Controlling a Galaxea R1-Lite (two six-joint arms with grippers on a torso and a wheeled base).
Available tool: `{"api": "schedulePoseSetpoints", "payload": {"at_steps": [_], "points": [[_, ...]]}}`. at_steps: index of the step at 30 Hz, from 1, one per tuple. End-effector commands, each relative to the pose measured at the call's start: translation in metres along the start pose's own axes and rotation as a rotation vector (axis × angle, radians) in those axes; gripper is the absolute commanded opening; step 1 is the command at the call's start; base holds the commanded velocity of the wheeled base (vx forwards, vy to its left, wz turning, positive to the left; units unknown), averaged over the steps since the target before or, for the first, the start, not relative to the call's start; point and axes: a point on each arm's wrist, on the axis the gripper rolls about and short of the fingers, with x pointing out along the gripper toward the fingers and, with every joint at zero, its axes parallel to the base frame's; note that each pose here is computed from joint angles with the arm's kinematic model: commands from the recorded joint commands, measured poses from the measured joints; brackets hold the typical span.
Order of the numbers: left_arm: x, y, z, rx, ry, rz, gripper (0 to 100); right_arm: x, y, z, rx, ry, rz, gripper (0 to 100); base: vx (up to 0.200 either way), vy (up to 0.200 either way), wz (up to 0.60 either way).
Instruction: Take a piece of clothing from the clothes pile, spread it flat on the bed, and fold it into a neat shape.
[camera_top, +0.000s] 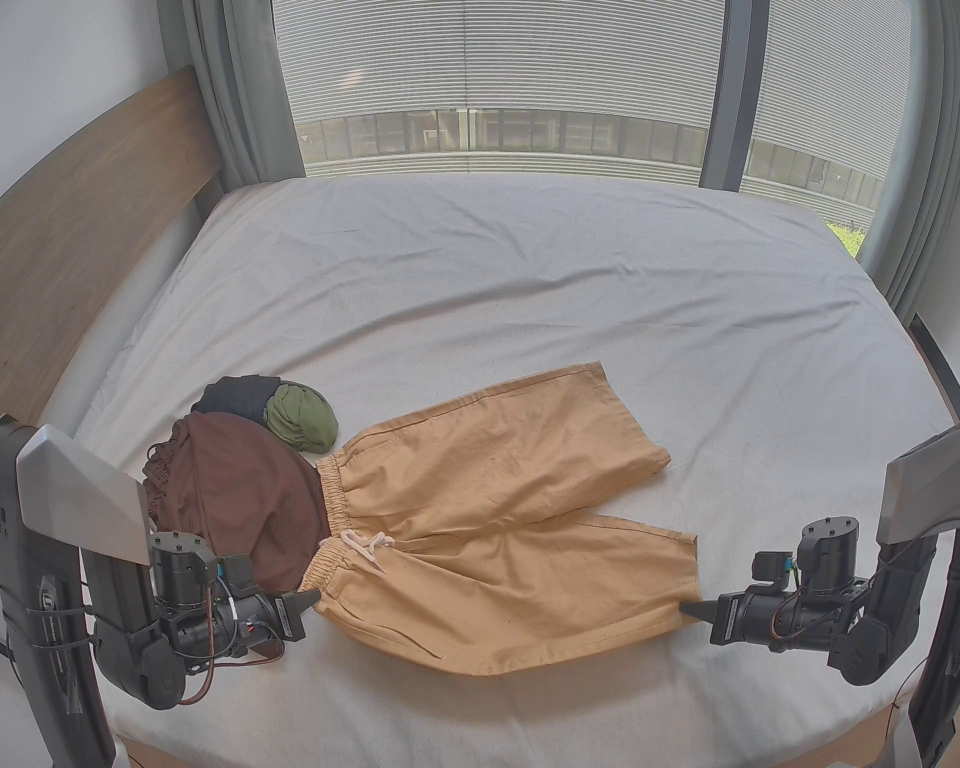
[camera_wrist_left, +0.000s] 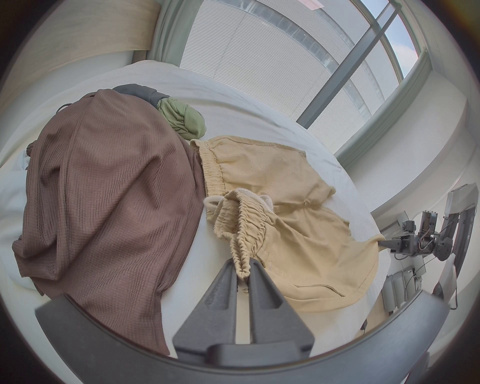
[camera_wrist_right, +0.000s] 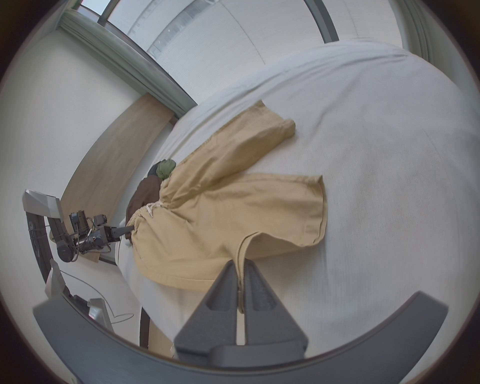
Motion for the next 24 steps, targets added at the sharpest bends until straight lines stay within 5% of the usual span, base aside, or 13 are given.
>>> {"api": "schedulePoseSetpoints", "payload": {"at_steps": [1,24], "points": [[0.002,-0.005,0.006,0.001,-0.028,-0.019,0,0.0,0.0,0.01,-0.011,-0.053,0.01,0,0.0,0.0,0.0],[0.018,-0.019,0.029,-0.11,-0.151,-0.025,0,0.022,-0.006,0.072,-0.042,-0.277,0.039,0,0.0,0.0,0.0]]}}
